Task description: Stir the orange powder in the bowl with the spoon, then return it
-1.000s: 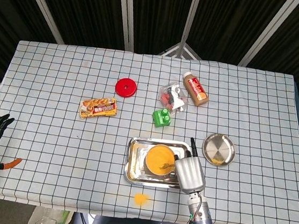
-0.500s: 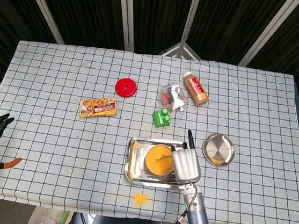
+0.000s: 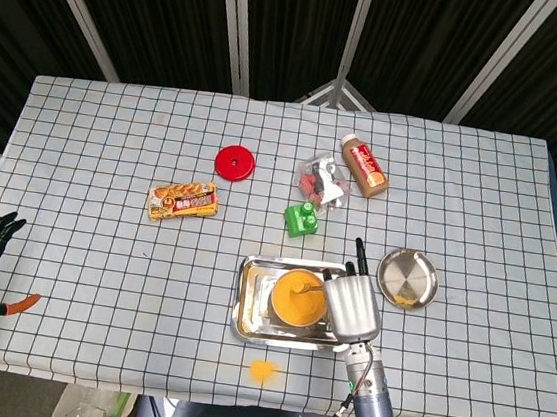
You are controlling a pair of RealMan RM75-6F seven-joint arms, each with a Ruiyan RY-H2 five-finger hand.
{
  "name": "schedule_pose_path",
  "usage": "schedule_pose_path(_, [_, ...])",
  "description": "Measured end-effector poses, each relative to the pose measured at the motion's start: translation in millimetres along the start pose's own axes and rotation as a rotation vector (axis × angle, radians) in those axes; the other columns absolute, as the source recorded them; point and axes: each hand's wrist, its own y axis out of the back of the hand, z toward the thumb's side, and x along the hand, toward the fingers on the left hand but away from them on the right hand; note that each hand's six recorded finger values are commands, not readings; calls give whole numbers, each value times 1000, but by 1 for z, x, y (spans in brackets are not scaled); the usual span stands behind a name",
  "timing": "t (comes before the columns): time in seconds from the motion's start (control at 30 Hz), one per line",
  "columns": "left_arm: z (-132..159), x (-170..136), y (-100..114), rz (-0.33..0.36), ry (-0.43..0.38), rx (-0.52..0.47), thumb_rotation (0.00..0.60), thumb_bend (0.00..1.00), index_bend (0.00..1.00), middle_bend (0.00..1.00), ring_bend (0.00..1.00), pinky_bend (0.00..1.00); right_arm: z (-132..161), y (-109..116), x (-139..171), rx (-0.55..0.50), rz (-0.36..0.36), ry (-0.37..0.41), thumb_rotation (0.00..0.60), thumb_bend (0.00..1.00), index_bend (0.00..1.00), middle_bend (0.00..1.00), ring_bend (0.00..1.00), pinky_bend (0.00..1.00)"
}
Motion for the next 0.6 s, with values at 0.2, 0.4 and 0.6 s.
schedule_pose_path(0.2, [-1,1,-1,-5,6,-7,600,0,37,0,0,0,-7,-8,6,68,25,9,600,762,914,790,432,0])
schedule_pose_path(0.4, [-1,1,-1,-5,8,-6,600,0,39,0,0,0,0,2,5,57,4,37,600,761,914,790,432,0])
schedule_pose_path(0.6, [-1,1,-1,-5,7,-8,600,0,39,0,0,0,10,-2,9,139,7,108,600,762,915,790,432,0])
